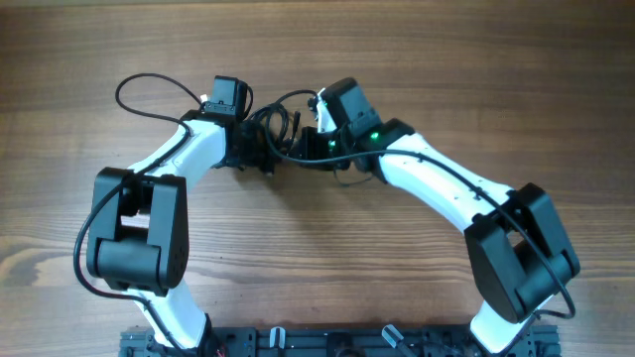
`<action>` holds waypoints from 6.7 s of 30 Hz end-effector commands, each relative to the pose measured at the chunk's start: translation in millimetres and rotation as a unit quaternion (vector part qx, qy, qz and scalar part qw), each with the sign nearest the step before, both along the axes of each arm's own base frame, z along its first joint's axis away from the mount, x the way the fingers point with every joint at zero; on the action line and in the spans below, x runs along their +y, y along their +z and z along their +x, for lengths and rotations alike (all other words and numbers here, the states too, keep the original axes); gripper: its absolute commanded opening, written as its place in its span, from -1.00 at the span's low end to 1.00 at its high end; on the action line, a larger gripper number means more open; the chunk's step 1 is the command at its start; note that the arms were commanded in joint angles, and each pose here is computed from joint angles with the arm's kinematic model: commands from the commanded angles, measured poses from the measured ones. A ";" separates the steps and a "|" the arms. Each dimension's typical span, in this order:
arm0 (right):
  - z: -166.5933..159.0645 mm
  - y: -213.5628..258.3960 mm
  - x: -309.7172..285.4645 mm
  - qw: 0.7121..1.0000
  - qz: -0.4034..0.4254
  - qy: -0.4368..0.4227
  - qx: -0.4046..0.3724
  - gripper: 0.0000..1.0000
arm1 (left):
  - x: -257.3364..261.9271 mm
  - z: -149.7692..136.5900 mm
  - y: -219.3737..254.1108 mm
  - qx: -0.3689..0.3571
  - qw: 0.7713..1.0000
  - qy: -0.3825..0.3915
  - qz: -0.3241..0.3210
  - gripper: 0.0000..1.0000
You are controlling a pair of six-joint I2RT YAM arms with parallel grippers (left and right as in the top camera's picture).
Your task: Untangle cables
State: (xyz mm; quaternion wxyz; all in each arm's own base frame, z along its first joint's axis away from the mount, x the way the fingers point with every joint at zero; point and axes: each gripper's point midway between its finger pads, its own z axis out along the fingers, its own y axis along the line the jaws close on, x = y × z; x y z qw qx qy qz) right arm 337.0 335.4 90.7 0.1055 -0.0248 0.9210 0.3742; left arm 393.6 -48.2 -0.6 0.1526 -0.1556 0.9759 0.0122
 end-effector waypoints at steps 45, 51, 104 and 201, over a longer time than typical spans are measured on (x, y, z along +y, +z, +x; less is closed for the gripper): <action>42.9 -62.7 17.1 0.865 0.103 -0.454 0.188 -0.33 | -1.4 -9.2 -10.9 0.019 1.000 -0.004 -0.007 -0.27; 49.0 -62.3 11.8 0.860 0.103 -0.470 0.169 -0.32 | -1.4 -9.1 -10.9 0.019 1.000 -0.004 -0.007 -0.27; 45.7 -73.6 39.8 0.850 0.149 -0.466 0.197 -0.47 | -1.7 -7.6 -10.5 0.015 1.000 -0.004 -0.008 -0.26; -102.1 134.1 11.2 0.788 0.218 0.436 -0.375 -0.92 | -52.5 -19.8 186.1 -0.104 0.873 -0.131 -0.459 0.25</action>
